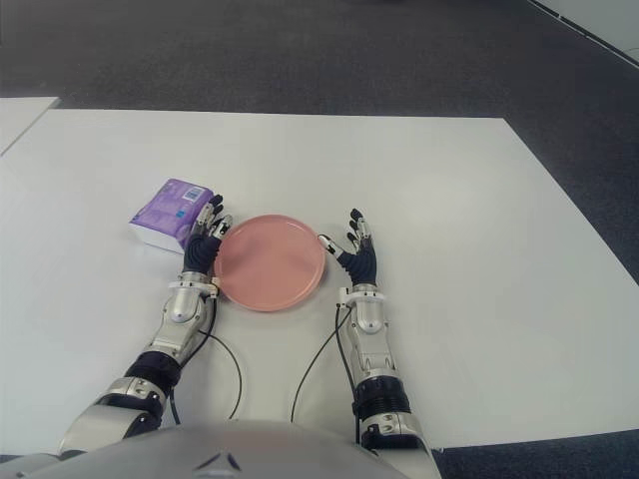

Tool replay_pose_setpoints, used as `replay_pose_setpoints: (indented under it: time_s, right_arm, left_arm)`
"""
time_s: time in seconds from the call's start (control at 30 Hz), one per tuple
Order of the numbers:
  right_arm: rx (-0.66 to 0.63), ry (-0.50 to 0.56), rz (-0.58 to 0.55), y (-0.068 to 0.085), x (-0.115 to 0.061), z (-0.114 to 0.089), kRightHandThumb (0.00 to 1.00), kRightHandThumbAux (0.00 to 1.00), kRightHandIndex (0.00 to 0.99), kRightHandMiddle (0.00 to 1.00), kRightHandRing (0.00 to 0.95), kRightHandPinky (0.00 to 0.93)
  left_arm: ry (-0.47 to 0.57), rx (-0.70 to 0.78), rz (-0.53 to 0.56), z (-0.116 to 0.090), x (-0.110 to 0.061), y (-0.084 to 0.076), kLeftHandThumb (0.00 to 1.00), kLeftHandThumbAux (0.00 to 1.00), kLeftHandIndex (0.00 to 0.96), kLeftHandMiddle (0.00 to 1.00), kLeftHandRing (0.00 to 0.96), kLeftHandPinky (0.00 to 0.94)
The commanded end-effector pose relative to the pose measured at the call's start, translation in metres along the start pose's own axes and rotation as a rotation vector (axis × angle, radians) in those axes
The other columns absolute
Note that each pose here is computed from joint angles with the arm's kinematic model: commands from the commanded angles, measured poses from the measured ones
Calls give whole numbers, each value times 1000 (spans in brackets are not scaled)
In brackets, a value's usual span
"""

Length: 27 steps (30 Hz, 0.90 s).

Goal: Put the tissue paper into the plate.

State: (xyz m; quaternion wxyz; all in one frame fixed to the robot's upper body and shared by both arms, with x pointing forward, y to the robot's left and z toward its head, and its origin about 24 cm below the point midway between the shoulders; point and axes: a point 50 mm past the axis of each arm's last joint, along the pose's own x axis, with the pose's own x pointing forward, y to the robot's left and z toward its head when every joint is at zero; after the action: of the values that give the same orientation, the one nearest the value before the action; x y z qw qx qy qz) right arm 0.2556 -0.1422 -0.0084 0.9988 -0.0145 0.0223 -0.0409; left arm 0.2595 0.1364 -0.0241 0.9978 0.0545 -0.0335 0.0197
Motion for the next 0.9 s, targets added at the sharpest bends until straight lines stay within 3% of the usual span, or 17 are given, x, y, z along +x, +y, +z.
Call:
replay_pose_setpoints:
  time_s: [0.03, 0.9]
  right_arm:
    - [3, 135, 0, 0, -13, -24, 31, 687, 0, 0, 0, 0]
    - [9, 139, -11, 0, -12, -25, 49, 712, 0, 0, 0, 0]
  left_arm:
    - [106, 20, -10, -21, -20, 1, 0, 396, 0, 0, 0, 0]
    - [112, 47, 10, -22, -20, 4, 0, 397, 0, 0, 0, 0]
